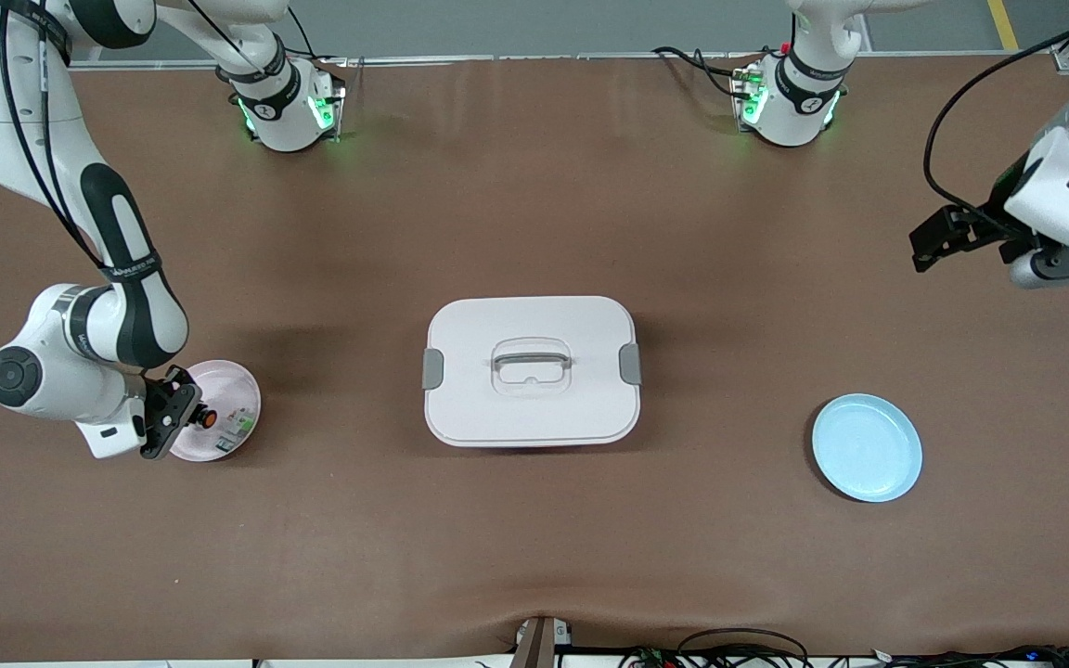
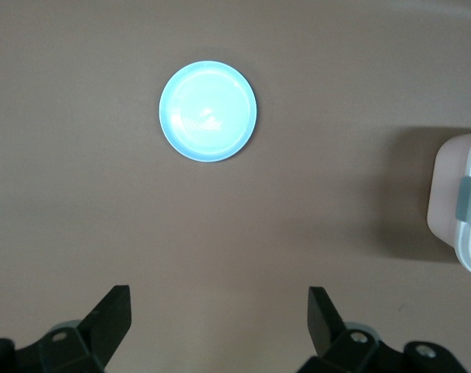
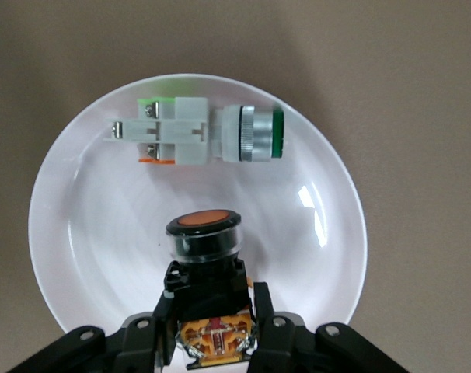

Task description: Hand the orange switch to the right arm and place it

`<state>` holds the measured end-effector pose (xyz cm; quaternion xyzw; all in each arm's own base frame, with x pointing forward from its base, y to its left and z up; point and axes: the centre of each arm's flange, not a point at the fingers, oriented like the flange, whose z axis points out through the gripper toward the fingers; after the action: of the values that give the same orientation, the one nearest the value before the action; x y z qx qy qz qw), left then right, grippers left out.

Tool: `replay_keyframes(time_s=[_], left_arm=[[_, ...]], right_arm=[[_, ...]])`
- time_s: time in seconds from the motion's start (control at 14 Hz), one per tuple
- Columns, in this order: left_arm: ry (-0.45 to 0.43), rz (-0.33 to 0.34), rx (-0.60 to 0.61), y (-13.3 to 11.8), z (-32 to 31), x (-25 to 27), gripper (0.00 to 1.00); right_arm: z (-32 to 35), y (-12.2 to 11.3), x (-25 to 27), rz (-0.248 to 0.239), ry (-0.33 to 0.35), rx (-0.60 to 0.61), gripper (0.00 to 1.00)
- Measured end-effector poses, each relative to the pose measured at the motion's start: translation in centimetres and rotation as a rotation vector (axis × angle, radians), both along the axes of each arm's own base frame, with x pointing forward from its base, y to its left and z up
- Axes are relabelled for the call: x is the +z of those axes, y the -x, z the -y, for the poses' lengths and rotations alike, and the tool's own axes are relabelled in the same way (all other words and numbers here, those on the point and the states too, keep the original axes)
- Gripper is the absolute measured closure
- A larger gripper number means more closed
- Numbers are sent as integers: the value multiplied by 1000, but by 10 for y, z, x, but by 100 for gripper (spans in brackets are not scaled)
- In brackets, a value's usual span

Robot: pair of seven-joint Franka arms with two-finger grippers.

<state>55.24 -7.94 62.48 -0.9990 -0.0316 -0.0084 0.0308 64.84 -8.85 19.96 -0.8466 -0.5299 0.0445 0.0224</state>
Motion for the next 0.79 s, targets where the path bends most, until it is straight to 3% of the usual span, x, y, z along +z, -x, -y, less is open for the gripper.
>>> replay_keyframes(time_s=[0.29,0.79], left_arm=[[44,-15,23,25,-7,2,0],[39,0,1,61,-2,13,0]], right_arm=[[-2,3,-6,2,-1,2,59],[-3,9,-16,16,0,4,59]])
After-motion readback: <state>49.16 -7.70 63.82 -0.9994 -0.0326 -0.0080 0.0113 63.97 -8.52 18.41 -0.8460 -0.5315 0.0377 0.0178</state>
